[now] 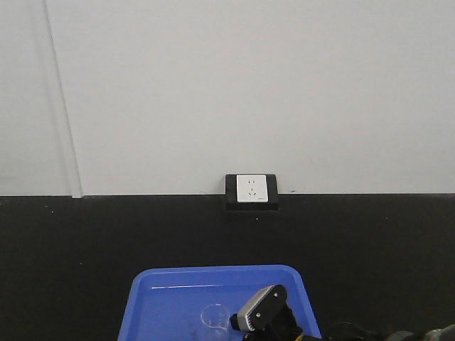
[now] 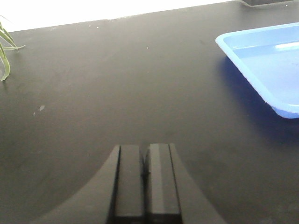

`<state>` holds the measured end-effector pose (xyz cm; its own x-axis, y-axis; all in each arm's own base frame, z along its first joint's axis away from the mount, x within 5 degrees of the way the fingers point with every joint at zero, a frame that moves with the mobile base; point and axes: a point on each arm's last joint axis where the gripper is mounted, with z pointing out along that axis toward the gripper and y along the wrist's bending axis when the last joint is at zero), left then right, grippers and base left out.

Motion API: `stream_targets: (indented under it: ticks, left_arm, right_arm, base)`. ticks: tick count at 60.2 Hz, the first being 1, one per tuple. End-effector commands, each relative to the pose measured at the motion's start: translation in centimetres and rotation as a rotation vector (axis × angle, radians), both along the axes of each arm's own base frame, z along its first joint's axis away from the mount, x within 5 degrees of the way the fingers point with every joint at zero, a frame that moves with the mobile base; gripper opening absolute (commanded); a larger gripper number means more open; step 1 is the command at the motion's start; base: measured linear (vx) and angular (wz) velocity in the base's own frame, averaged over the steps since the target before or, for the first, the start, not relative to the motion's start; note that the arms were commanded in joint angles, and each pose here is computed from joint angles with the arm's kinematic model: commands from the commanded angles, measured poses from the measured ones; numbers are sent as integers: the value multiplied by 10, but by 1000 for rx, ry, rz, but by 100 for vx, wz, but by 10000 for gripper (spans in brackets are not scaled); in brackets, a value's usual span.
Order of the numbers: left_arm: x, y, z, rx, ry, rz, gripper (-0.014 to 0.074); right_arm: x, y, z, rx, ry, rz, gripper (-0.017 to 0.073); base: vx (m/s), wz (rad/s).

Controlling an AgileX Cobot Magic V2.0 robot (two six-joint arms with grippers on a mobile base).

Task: Move beaker to silver tray on left bench
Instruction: 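Close the right gripper on the beaker and lift it, then raise the held beaker clear of the blue tray with the right gripper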

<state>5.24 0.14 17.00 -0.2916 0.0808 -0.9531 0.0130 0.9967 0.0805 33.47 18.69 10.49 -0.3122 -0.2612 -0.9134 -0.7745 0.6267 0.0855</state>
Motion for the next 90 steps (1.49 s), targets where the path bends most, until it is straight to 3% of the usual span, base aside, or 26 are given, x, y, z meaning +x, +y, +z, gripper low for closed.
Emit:
stream_targets:
  ticks: [1, 13, 20, 28, 36, 45, 54, 59, 65, 72, 79, 90]
  left_arm:
    - [2, -1, 0, -5, -62, -10, 1]
    - [2, -1, 0, -5, -62, -10, 1]
    - [2, -1, 0, -5, -62, -10, 1]
    - [2, -1, 0, -5, -62, -10, 1]
    - [2, -1, 0, -5, -62, -10, 1]
    - [2, -1, 0, -5, -62, -10, 1]
    - [2, -1, 0, -5, -62, -10, 1]
    - [2, -1, 0, -5, -62, -10, 1]
    - [2, -1, 0, -5, -62, -10, 1]
    - [2, -1, 0, -5, -62, -10, 1]
    - [2, -1, 0, -5, -62, -10, 1]
    - [2, -1, 0, -5, -62, -10, 1]
  right_arm:
    - [12, 13, 27, 104, -102, 22, 558]
    - [36, 27, 20, 148, -116, -20, 552]
    - [46, 29, 21, 195, -100, -67, 492]
    - [48, 29, 23, 221, -96, -84, 272]
    - [47, 30, 24, 225, -79, -73, -20]
    - [42, 30, 43, 221, -46, -44, -15]
    - [34, 19, 92, 64, -72, -69, -14]
    - [25, 7, 129, 8, -81, -150, -14]
    - [11, -9, 167, 23, -65, -261, -14]
    - [-28, -28, 202, 47, -115, -274, -14]
    - [-70, -48, 207, 26, -141, -269, -14]
    - [-132, -88, 193, -24, -152, -380, -14]
  base:
    - [0, 0]
    - [0, 0]
    - [0, 0]
    - [0, 0]
    - [0, 0]
    - [0, 0]
    - [0, 0]
    - [0, 0]
    - [0, 0]
    - [0, 0]
    - [0, 0]
    - [0, 0]
